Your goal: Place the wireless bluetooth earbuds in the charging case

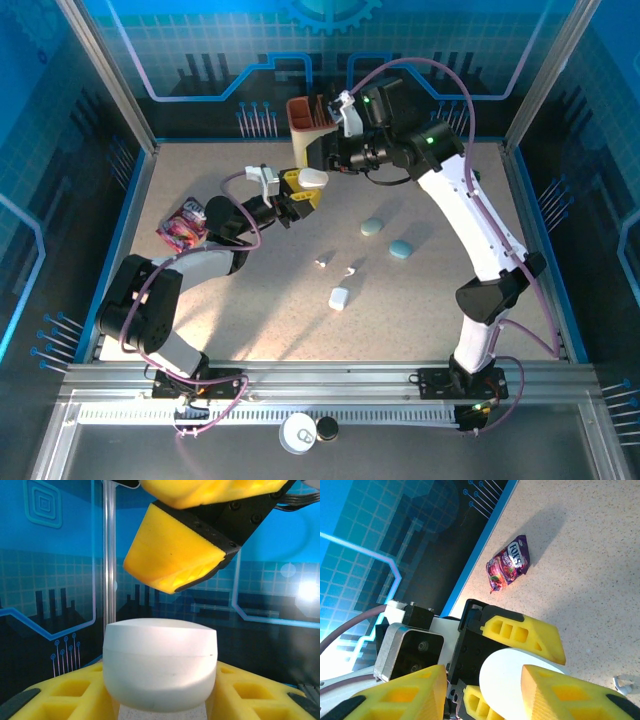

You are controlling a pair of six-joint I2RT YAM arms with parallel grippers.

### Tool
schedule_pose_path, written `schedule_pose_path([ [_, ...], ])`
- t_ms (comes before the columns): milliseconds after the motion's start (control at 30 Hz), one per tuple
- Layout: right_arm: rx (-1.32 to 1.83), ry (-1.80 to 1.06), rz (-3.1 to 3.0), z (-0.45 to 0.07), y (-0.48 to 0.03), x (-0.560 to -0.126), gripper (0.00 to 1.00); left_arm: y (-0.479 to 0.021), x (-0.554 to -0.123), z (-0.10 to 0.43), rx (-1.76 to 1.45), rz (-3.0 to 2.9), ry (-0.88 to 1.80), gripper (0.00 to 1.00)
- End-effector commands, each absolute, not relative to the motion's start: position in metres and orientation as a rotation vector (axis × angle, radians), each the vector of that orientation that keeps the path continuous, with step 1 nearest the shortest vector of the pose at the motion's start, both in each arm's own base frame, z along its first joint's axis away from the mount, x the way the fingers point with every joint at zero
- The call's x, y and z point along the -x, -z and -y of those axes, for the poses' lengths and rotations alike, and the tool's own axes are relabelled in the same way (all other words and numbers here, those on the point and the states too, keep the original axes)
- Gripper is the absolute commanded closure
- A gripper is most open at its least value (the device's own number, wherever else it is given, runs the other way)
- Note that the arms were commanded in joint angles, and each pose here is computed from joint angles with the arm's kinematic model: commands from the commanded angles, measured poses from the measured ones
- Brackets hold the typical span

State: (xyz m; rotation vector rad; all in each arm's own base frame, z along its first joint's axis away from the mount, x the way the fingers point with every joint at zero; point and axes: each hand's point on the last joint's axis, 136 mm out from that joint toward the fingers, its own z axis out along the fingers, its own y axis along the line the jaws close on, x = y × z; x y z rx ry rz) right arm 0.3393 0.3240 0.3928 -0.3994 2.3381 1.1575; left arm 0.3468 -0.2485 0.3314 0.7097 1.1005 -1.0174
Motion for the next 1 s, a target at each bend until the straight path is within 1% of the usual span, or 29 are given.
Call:
schedule_pose_path([
  [0, 0.409, -1.178, -2.288, -0.318, -0.413, -0.326, 0.56, -0.358, -0.341, 0.249, -0.714, -1.005, 0.996, 0.55],
  [33, 0.393, -1.181, -2.279, -0.316, -0.415, -0.327, 0.55, -0.359, -0.341, 0.248, -0.715, -1.003, 0.994, 0.55],
  [200, 0.256, -1.271, -2.276, -0.303, -0.411, -0.333, 0.38, -0.364, -0.339, 0.248, -0.716, -0.991, 0.994, 0.55],
  [300, 0.177, -1.351, -2.295, -0.298, -0.402, -0.332, 0.32, -0.368, -0.338, 0.248, -0.717, -0.983, 0.995, 0.55],
  [400, 0.128, -1.443, -2.287, -0.297, -0.397, -0.331, 0.29, -0.371, -0.337, 0.248, -0.718, -0.976, 0.997, 0.55],
  [667, 0.067, -1.666, -2.267, -0.308, -0.390, -0.327, 0.29, -0.378, -0.335, 0.251, -0.727, -0.957, 1.008, 0.55],
  [833, 0.035, -1.776, -2.222, -0.315, -0.393, -0.331, 0.33, -0.379, -0.333, 0.254, -0.737, -0.953, 1.020, 0.55],
  [967, 0.023, -1.791, -2.213, -0.315, -0.394, -0.332, 0.37, -0.379, -0.332, 0.256, -0.740, -0.952, 1.024, 0.55],
])
